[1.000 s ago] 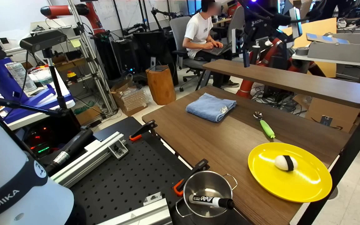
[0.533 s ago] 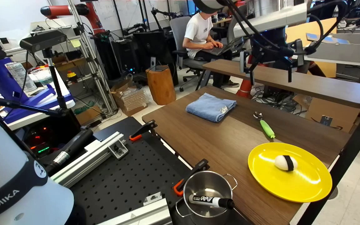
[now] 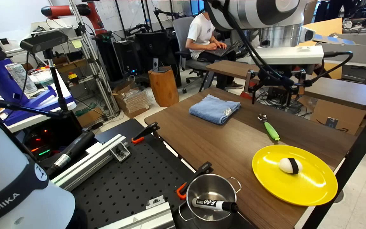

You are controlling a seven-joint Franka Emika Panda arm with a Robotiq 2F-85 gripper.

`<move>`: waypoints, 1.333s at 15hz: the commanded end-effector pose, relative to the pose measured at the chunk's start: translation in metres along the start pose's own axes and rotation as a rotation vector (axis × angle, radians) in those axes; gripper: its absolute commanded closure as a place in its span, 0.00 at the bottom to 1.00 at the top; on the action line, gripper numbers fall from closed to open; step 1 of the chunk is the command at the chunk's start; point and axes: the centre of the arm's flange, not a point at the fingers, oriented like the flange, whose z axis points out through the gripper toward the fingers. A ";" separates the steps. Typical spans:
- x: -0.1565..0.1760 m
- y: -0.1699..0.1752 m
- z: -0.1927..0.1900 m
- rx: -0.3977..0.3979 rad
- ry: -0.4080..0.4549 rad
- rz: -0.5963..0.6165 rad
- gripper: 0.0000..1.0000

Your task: Move the green spoon slightly to the left

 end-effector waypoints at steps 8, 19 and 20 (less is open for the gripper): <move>0.030 0.015 0.069 0.029 -0.047 -0.058 0.00; 0.052 0.036 0.105 0.001 -0.095 -0.100 0.00; 0.053 0.035 0.110 -0.003 -0.103 -0.107 0.00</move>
